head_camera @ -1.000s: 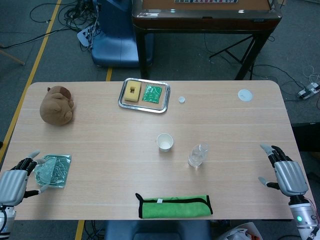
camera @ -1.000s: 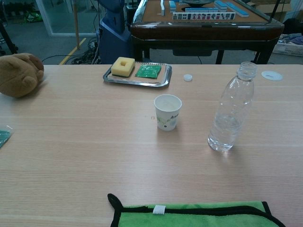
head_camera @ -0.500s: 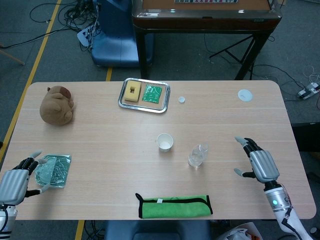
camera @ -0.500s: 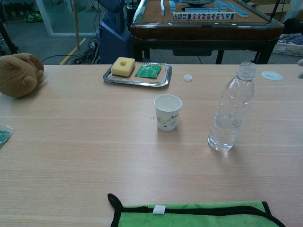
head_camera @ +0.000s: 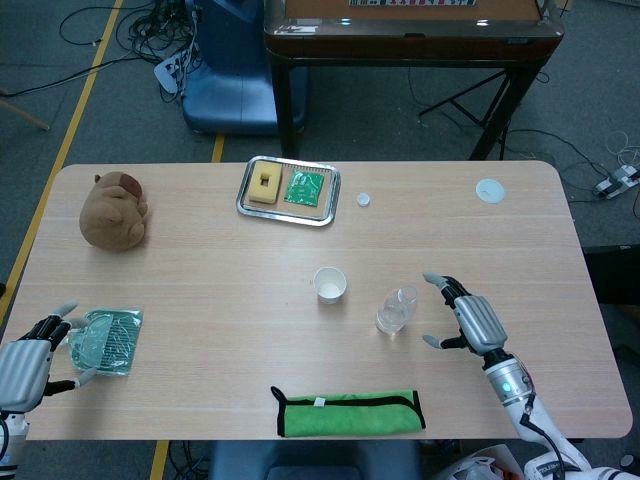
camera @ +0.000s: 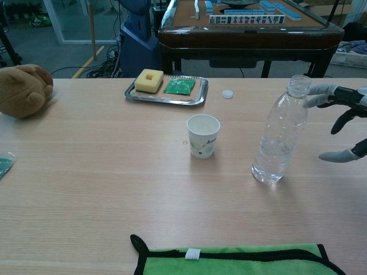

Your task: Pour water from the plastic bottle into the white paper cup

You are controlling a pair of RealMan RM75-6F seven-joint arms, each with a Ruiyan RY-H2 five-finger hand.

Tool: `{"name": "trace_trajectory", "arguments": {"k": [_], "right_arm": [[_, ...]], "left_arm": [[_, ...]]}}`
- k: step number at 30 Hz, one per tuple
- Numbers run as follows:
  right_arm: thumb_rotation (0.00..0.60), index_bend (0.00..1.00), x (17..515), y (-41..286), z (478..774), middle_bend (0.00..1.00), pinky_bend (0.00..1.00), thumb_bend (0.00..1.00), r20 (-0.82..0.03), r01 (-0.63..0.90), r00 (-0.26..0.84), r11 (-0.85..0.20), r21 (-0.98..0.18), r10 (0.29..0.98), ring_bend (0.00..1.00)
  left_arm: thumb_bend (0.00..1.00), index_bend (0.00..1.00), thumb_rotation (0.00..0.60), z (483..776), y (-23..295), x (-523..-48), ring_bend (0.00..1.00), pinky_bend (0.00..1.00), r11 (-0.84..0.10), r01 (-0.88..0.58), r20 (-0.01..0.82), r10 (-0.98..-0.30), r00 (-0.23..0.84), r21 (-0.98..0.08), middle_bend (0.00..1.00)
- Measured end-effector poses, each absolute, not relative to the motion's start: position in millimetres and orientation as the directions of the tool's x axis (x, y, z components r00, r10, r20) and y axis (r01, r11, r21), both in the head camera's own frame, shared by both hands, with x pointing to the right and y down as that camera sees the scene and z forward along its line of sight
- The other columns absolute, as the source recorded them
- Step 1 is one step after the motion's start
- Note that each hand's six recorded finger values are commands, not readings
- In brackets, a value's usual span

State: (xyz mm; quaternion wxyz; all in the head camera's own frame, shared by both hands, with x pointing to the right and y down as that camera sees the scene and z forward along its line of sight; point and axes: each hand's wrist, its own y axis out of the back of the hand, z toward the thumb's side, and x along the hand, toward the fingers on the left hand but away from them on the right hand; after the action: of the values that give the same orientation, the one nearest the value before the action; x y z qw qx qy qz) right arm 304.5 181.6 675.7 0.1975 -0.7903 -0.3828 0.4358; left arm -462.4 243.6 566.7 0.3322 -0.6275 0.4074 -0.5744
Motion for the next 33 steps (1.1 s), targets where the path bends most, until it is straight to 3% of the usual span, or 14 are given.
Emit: {"name": "trace_trajectory", "arguments": {"k": [9, 33], "right_arm": [[0.600, 0.12, 290, 180, 697, 0.16, 0.37, 0.00, -0.546, 0.518, 0.351, -0.644, -0.564, 0.761, 0.12], [0.600, 0.13, 263, 179, 734, 0.18, 0.36, 0.00, -0.584, 0.486, 0.401, -0.705, -0.517, 0.705, 0.12]], "left_arm": [[0.07, 0.32, 0.600, 565, 245, -465, 0.26, 0.49, -0.451, -0.132, 0.455, -0.891, 0.001, -0.883, 0.16], [0.07, 0.33, 0.600, 562, 244, -467, 0.27, 0.49, -0.446, -0.154, 0.453, -0.891, -0.012, -0.882, 0.17]]}}
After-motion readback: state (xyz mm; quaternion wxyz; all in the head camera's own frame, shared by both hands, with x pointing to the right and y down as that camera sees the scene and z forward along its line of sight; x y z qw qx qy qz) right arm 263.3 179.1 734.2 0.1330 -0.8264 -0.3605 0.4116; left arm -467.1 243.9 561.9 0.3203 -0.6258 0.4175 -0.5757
